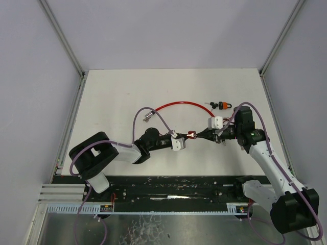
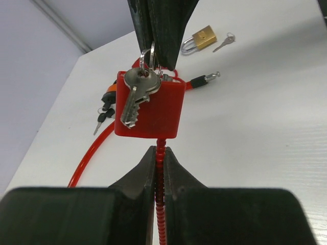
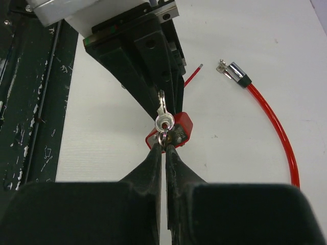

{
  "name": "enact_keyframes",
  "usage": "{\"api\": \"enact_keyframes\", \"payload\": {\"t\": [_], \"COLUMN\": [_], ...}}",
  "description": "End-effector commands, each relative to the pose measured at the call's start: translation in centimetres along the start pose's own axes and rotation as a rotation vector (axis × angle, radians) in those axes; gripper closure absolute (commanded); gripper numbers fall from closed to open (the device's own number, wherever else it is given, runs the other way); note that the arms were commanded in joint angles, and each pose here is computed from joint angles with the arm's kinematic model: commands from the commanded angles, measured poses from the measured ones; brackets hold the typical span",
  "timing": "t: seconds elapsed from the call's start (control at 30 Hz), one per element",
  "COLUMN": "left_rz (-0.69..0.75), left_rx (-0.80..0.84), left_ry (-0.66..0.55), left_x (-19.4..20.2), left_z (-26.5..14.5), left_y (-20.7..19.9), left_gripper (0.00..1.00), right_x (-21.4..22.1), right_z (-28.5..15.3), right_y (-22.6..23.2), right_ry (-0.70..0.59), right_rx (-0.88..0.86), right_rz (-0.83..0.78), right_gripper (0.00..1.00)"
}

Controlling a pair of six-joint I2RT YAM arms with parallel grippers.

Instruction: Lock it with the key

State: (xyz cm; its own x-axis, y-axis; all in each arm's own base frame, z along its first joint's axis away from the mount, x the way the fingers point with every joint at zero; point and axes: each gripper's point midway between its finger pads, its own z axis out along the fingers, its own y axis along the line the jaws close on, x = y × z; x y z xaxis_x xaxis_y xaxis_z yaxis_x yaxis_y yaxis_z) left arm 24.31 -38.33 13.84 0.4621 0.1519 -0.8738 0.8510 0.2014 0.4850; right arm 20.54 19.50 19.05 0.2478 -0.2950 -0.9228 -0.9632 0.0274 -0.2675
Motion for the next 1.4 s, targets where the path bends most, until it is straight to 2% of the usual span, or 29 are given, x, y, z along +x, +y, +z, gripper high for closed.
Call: {"api": "enact_keyframes", "payload": {"t": [0.0,0.17,0.27,0.57,0.8,0.97,1.1,1.23,1.37], "left_rz": [0.096,0.078,0.038,-0.081,-0.186,-0.266,-0.295,-0.326,-0.348], "left_rx": [-0.191,-0.205,-0.202,-0.246,-0.370,-0.503,-0.544,-0.534,-0.554], "left_ry": [-0.115,-0.119,-0.124,-0.157,-0.228,-0.340,-0.348,-0.363,-0.365], "left_x": [-4.1,-4.1,-4.2,-5.2,-6.8,-8.4,-8.7,-9.2,-9.2], "left_z": [-0.5,-0.4,-0.2,0.0,-1.4,-2.9,-2.5,-2.0,-1.7], "left_y": [3.9,4.2,4.1,5.1,7.0,8.5,8.4,7.9,7.9], "left_gripper": [1.00,1.00,1.00,1.00,1.00,1.00,1.00,1.00,1.00], "right_x": [-0.5,-0.8,-0.9,-0.8,-1.3,-1.8,-3.4,-4.6,-6.2], "right_z": [0.3,0.4,0.3,0.0,-0.5,0.5,0.4,-0.2,-0.5], "right_y": [-1.0,-1.4,-1.7,-2.4,-2.8,-3.3,-4.3,-5.6,-5.7], "right_ry": [-0.023,-0.027,-0.027,-0.020,-0.049,-0.170,-0.290,-0.337,-0.394], "right_rx": [0.037,0.048,0.065,0.113,0.127,0.138,0.188,0.255,0.248], "right_rz": [0.126,0.184,0.194,0.201,0.173,0.309,0.331,0.356,0.409], "right_gripper": [1.00,0.94,0.81,0.50,0.28,0.25,0.24,0.27,0.30]}}
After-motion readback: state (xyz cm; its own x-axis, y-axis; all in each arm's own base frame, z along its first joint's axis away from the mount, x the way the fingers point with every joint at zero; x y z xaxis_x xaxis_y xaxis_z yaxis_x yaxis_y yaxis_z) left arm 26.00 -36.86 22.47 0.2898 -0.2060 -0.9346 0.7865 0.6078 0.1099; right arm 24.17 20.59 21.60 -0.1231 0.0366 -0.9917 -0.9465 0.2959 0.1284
